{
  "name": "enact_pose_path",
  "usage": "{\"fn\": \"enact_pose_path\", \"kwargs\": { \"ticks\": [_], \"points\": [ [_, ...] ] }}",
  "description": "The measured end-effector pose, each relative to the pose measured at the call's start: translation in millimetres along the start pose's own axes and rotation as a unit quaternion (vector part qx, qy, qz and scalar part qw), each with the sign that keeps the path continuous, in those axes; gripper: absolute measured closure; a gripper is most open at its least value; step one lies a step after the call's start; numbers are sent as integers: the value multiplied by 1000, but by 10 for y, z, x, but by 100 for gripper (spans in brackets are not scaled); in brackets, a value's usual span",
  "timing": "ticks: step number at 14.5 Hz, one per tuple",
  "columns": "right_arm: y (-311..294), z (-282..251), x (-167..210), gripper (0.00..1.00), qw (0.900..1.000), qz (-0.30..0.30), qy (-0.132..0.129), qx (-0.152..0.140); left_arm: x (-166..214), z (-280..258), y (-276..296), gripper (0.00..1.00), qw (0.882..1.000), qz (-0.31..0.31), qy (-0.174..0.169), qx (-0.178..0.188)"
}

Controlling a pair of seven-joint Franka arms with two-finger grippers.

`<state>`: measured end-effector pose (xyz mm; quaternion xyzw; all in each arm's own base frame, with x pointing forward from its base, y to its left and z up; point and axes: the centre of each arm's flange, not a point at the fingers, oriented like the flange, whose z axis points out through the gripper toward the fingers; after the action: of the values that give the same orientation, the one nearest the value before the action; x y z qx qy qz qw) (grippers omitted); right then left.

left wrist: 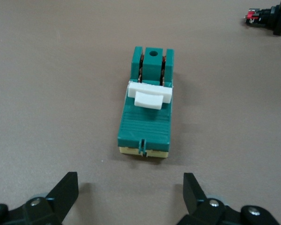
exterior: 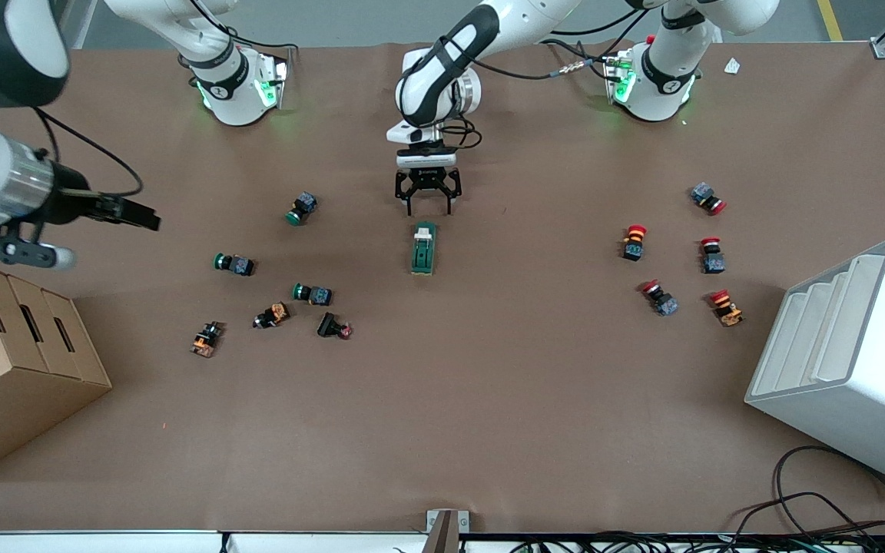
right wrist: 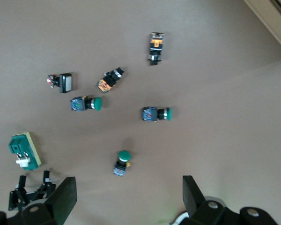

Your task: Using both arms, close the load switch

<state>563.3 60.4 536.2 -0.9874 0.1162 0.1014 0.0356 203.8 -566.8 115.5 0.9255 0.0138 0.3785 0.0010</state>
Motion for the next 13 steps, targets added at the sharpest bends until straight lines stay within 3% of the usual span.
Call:
{"fn": "enact_pose_path", "kwargs": {
  "ticks": [3,9,13],
  "points": [
    [-532,372,-69,0,999,42,12,1,-16,24,-5,1,1000,16,15,-9],
    [-1539,1465,-193,0,994,102,-18,35,62,138,-28,1,997,46,55,-25],
    [-2159,2042,-395,0,990,132,-7,48,72,179,-11,1,995,40,75,-46]
  ]
}}
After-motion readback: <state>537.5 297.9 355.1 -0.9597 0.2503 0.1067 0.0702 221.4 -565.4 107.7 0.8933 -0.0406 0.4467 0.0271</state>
